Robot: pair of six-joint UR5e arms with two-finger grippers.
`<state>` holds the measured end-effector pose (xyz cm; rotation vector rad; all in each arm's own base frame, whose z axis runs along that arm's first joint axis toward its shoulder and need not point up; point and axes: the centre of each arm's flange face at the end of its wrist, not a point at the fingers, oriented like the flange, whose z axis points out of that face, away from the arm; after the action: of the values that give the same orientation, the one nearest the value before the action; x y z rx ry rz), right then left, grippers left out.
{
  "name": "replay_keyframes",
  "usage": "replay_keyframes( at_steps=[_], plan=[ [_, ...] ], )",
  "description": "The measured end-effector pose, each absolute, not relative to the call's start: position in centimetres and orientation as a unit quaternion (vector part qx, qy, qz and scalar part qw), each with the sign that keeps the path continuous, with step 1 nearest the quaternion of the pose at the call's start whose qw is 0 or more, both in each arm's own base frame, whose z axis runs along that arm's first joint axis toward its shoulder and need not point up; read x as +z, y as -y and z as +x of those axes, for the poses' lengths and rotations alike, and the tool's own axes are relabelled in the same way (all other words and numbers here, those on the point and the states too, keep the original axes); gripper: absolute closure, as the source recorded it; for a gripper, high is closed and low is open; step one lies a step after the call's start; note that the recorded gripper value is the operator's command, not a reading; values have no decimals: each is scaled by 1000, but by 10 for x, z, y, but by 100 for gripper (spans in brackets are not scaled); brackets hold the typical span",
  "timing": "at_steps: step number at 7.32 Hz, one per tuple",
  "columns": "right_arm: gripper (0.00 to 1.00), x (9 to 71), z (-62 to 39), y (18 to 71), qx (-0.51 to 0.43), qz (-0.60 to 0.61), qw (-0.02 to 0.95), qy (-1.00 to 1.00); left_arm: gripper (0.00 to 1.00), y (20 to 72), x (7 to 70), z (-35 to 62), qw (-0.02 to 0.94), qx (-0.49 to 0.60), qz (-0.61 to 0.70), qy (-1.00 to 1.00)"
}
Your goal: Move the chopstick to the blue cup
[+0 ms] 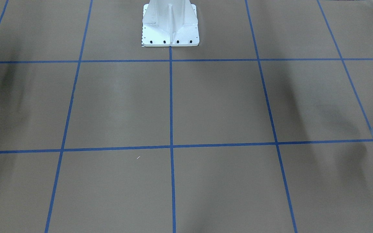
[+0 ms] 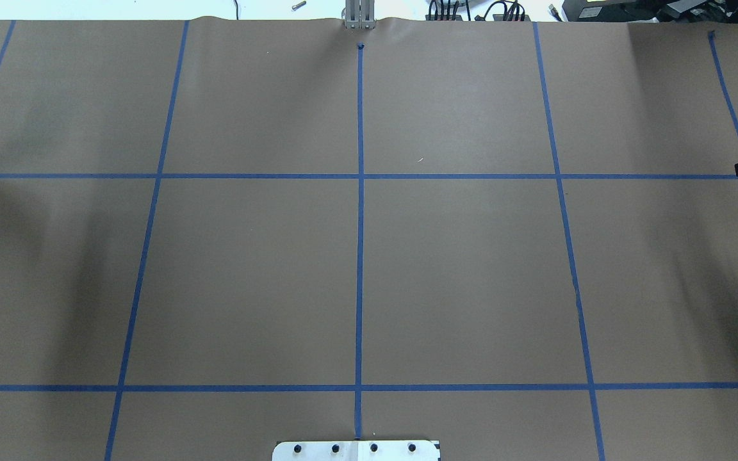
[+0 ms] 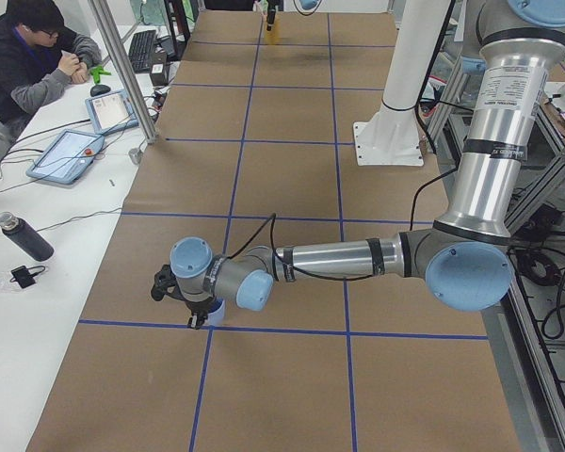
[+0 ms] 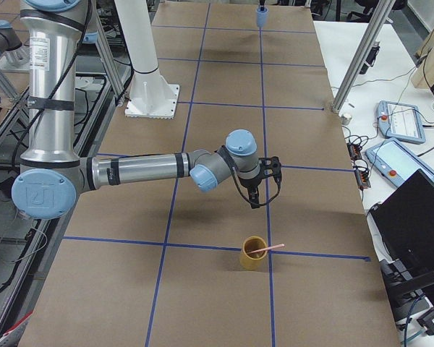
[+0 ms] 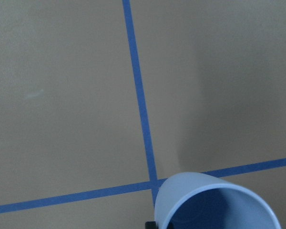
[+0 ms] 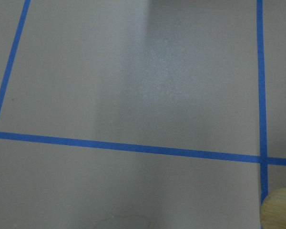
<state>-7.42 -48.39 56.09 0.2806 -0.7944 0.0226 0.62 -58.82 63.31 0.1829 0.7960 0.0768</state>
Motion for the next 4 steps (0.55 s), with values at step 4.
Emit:
replay_keyframes(
  at_steps=[4],
  plan=[
    [0, 560, -74, 484, 10, 137, 912, 386, 100, 573, 424, 130, 886, -75, 51, -455]
  ],
)
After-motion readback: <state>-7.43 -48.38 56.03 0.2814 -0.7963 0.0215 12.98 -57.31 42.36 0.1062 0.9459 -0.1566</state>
